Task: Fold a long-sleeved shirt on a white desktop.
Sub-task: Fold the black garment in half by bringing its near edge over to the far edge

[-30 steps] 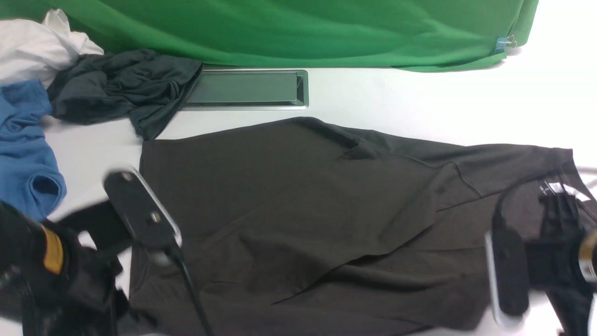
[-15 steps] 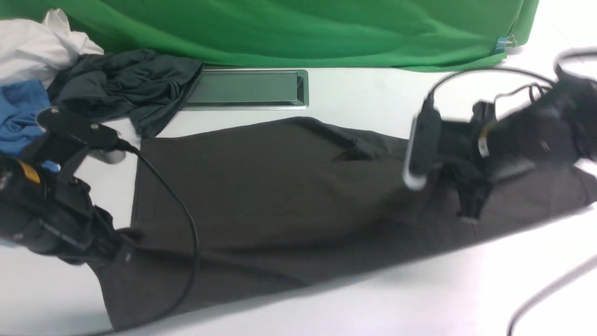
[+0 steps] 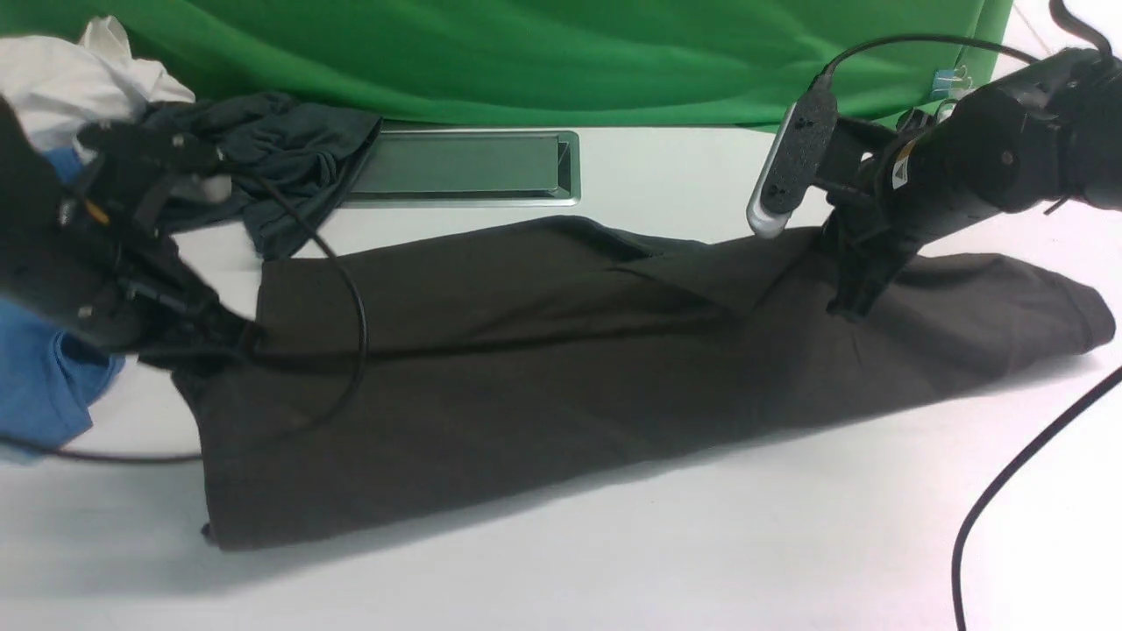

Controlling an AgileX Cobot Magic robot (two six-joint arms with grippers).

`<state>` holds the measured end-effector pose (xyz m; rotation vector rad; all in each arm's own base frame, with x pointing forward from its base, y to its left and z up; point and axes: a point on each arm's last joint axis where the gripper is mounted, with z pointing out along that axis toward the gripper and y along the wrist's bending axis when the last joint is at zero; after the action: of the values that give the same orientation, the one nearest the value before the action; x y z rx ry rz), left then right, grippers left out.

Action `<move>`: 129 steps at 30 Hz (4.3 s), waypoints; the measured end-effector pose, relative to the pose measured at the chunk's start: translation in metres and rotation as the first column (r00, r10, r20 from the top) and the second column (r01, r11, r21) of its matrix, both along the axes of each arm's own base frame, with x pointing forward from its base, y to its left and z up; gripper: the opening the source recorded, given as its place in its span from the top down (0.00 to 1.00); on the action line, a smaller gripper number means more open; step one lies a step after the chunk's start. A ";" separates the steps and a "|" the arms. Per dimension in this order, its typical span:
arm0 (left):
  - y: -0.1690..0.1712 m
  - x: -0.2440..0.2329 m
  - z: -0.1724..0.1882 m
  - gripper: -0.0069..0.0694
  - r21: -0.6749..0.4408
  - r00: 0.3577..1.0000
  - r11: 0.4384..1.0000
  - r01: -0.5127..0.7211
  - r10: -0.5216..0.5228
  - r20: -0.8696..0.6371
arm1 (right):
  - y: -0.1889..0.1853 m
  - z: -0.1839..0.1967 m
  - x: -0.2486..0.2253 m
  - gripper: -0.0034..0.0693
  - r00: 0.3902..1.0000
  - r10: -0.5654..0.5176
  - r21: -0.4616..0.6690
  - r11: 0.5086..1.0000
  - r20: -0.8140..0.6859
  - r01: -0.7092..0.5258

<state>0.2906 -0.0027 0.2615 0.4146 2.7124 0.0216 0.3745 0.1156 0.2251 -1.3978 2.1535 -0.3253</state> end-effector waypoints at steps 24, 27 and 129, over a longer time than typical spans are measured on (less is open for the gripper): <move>0.012 0.095 -0.039 0.83 0.119 0.986 0.993 0.014 -0.033 0.160 | 0.022 -0.066 0.066 0.86 0.995 -0.103 0.126 0.987 0.018 0.100; 0.014 0.098 -0.043 0.81 0.119 0.985 0.993 0.008 -0.029 0.173 | 0.020 -0.069 0.068 0.77 0.992 -0.124 0.142 0.983 0.020 0.120; -0.156 0.212 -0.079 0.89 0.096 0.828 0.898 0.429 -0.434 0.356 | -0.154 0.018 0.029 0.41 0.584 -0.651 0.272 0.523 -0.485 0.808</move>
<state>0.5031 -0.1591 0.1828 0.9227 2.1938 -0.0094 0.4038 -0.0386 0.2435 -0.1669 2.7770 0.1626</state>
